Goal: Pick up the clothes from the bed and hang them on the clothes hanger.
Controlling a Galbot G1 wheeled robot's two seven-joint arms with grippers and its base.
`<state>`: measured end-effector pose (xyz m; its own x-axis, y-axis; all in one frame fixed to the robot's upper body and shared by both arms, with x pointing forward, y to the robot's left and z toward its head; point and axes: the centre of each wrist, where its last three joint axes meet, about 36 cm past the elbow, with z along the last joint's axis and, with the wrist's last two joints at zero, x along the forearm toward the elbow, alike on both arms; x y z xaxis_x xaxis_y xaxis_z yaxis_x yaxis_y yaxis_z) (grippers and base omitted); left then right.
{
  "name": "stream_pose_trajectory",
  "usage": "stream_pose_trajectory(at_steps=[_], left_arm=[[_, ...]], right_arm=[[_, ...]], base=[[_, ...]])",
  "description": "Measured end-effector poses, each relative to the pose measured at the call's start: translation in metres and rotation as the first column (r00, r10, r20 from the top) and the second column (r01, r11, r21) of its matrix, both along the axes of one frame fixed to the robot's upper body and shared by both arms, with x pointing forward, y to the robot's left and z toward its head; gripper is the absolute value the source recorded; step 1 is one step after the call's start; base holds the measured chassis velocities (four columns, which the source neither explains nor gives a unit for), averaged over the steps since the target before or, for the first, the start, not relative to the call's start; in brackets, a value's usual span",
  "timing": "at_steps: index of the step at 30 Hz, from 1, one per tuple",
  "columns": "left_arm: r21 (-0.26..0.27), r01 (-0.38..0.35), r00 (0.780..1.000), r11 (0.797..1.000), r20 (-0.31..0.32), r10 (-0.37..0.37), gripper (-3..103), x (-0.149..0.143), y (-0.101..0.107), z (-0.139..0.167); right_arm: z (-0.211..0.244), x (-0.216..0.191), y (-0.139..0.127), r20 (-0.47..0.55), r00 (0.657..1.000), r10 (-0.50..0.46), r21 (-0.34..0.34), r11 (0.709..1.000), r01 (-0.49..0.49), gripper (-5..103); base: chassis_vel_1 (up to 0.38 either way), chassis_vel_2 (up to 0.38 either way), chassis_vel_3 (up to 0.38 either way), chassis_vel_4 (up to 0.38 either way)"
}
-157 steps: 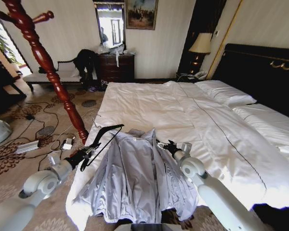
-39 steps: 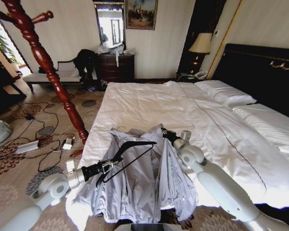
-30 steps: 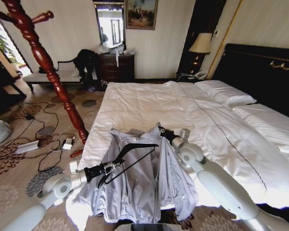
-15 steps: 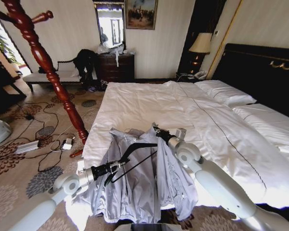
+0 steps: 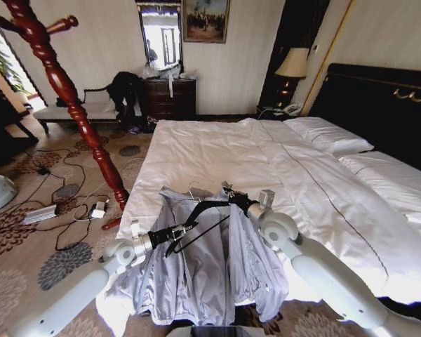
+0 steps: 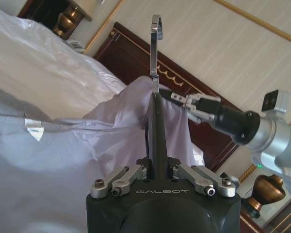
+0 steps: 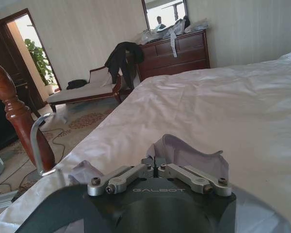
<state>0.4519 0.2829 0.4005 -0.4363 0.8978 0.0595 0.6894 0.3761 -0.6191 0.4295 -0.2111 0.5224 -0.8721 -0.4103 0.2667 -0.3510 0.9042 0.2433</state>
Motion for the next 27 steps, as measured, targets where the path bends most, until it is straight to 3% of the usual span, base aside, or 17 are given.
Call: stream_pose_trajectory(at_steps=[6, 16, 21, 27], left_arm=[[-0.005, 0.003, 1.000, 1.000, 0.007, -0.003, 17, 0.017, -0.014, 0.002], [-0.011, 0.007, 1.000, 1.000, 0.001, -0.007, 17, 0.021, -0.029, 0.004], [-0.034, 0.009, 1.000, 0.999, 0.010, -0.008, 17, 0.031, -0.046, 0.009], [-0.037, 0.004, 1.000, 0.999, 0.013, -0.004, 17, 0.041, -0.051, 0.013]], right_arm=[[-0.001, -0.005, 0.003, -0.005, 1.000, 0.008, 0.003, 1.000, -0.008, 0], [0.005, -0.022, 0.011, -0.007, 0.999, 0.048, 0.025, 0.999, -0.048, 0], [0.006, -0.038, 0.008, -0.020, 0.998, 0.058, 0.029, 0.998, -0.058, 0], [0.006, -0.048, 0.001, -0.025, 0.999, 0.049, 0.031, 0.998, -0.048, 0]], base=[[0.000, 0.000, 0.000, 0.000], [0.000, 0.000, 0.000, 0.000], [0.000, 0.000, 0.000, 0.000], [0.000, 0.000, 0.000, 0.000]])
